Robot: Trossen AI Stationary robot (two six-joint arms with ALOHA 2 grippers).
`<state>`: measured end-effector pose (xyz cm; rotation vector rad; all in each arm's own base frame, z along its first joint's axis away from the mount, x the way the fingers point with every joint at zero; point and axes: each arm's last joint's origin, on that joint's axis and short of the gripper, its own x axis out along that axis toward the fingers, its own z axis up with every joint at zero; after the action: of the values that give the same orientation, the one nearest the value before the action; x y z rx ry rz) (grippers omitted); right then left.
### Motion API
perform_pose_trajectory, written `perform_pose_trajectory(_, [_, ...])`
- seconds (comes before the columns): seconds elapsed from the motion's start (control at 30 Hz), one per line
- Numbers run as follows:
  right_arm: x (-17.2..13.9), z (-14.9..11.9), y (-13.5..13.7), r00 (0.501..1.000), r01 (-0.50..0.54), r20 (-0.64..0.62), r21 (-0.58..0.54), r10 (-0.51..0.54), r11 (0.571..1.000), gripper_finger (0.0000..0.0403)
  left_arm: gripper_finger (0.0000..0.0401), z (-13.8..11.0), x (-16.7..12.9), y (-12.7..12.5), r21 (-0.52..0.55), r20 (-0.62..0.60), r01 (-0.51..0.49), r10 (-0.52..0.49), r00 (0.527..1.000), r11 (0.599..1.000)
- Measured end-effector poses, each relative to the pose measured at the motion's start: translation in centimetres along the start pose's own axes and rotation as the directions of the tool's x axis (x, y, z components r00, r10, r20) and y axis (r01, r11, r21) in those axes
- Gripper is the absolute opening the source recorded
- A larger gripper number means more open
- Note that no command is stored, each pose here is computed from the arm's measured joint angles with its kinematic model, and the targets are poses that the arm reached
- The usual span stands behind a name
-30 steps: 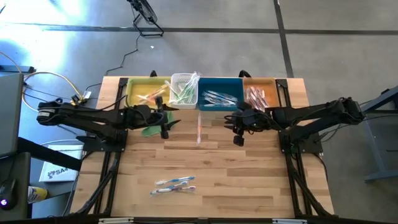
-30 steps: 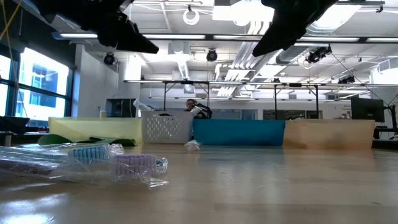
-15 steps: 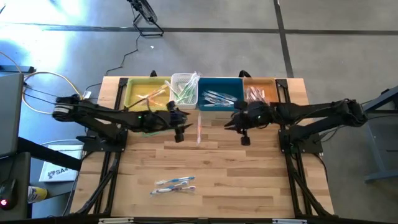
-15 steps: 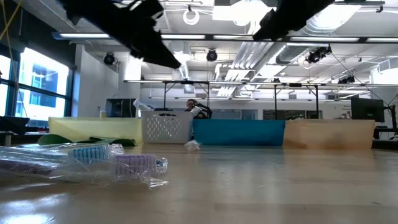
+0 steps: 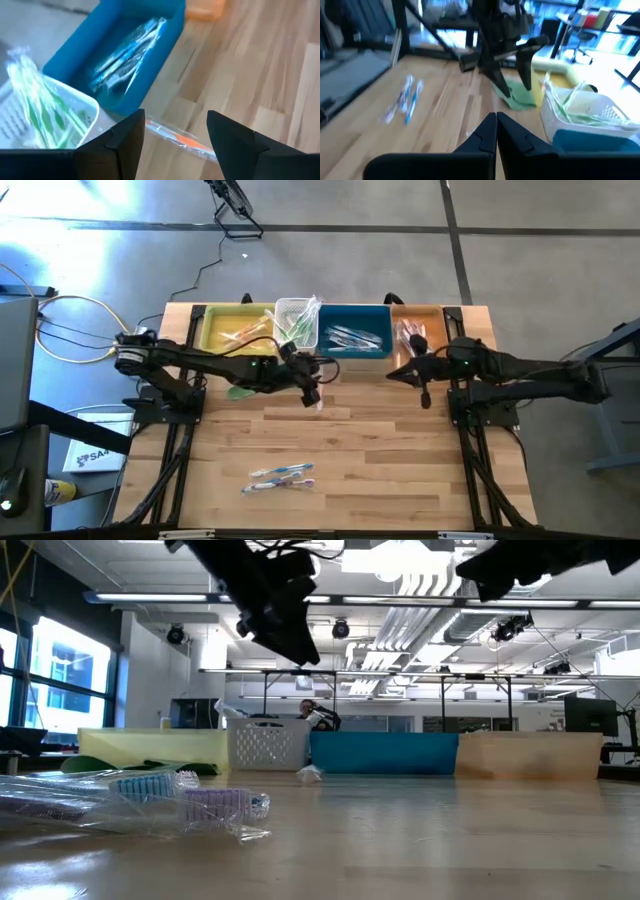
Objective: Pick & Place Toothbrushes
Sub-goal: Put the orange toothbrush into the yellow bin
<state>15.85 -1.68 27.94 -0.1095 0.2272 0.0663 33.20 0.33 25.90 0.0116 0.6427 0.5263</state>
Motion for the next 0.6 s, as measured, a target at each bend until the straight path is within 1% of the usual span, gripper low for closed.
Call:
perform_pose_trajectory(0.07, [-0.4, -1.1, 0.2, 0.999, 0.006, 0.037, 0.033, -0.007, 0.999, 0.0004, 0.0195, 0.6, 0.2, -0.2, -0.049, -0.027, -0.008, 0.006, 1.000, 0.999])
perform_pose_trajectory(0.17, [-0.9, -2.8, 0.6, 0.998, 0.008, 0.069, 0.064, -0.012, 0.998, 0.0003, 0.0175, 1.5, 0.7, -0.7, -0.078, -0.039, -0.009, 0.006, 0.999, 0.997])
perform_pose_trajectory(0.37, [-0.9, -5.6, 1.0, 1.000, 0.003, 0.026, 0.141, -0.007, 0.990, 0.0003, 0.0142, 3.0, 2.7, -2.2, -0.077, -0.044, 0.005, -0.008, 0.999, 0.997])
perform_pose_trajectory(0.53, [-0.9, -6.1, 1.1, 1.000, 0.002, 0.018, 0.151, -0.005, 0.988, 0.0004, 0.0115, 4.1, 3.5, -4.1, -0.062, -0.043, 0.035, -0.038, 0.998, 0.997])
perform_pose_trajectory(0.6, [-0.9, -6.1, 1.1, 1.000, 0.003, 0.024, 0.144, -0.006, 0.990, 0.0004, 0.0103, 3.9, 3.6, -4.6, -0.028, -0.096, 0.020, -0.023, 0.995, 0.999])
